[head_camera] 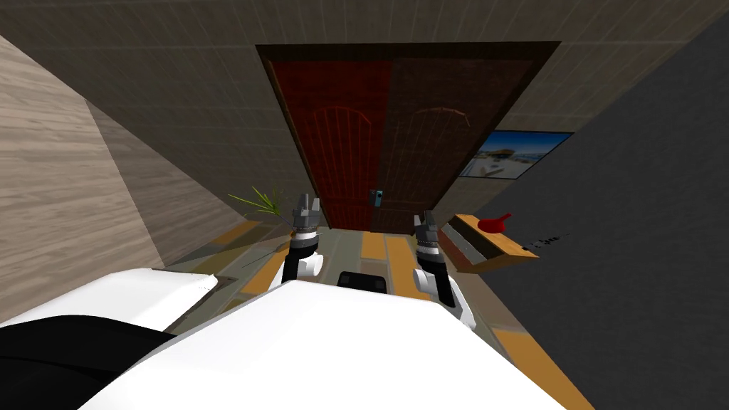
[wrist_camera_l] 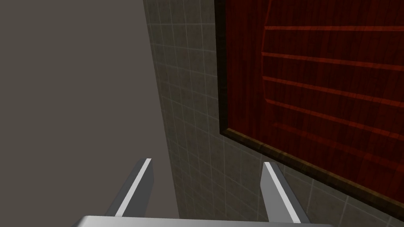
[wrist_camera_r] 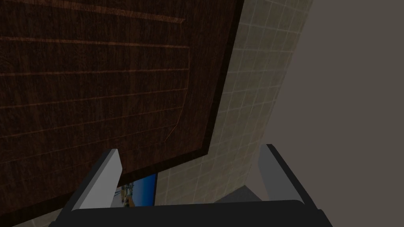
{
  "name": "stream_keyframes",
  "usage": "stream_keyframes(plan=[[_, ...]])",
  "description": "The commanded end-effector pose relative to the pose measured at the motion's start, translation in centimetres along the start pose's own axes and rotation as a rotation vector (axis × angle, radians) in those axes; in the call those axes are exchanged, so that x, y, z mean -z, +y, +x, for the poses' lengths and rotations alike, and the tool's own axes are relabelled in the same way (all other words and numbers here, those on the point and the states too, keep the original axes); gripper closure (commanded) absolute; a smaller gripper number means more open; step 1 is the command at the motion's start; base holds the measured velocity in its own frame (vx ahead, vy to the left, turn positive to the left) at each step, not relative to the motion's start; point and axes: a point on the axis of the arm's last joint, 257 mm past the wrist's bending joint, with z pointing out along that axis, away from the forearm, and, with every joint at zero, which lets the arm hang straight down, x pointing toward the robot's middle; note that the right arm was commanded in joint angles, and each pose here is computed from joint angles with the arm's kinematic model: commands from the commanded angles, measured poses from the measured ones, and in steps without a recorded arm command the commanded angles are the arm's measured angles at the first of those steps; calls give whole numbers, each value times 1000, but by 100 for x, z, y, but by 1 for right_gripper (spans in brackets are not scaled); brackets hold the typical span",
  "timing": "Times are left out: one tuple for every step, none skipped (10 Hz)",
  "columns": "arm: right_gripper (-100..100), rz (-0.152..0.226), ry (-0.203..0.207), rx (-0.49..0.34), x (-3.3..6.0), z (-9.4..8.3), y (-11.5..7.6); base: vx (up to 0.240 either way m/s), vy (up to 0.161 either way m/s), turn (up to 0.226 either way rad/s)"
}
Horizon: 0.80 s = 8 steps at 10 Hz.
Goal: Pull the door open
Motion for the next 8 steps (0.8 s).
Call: stream_keyframes(plan=[[-100, 38, 15, -18, 37, 17, -165, 119, 62, -28], [-100, 52, 21, -24, 53, 23, -230, 137, 74, -22], [-100, 81, 31, -36, 88, 34, -360, 153, 82, -27], [-100, 111, 41, -49, 126, 43, -491, 152, 85, -37], [-100, 140, 50, -60, 168, 49, -621, 177, 88, -36], [-100, 155, 54, -66, 189, 51, -685, 174, 86, -25], [-100, 185, 62, -77, 235, 53, -813, 180, 64, -29], [-100, 200, 66, -83, 259, 52, -876, 155, 58, -16]])
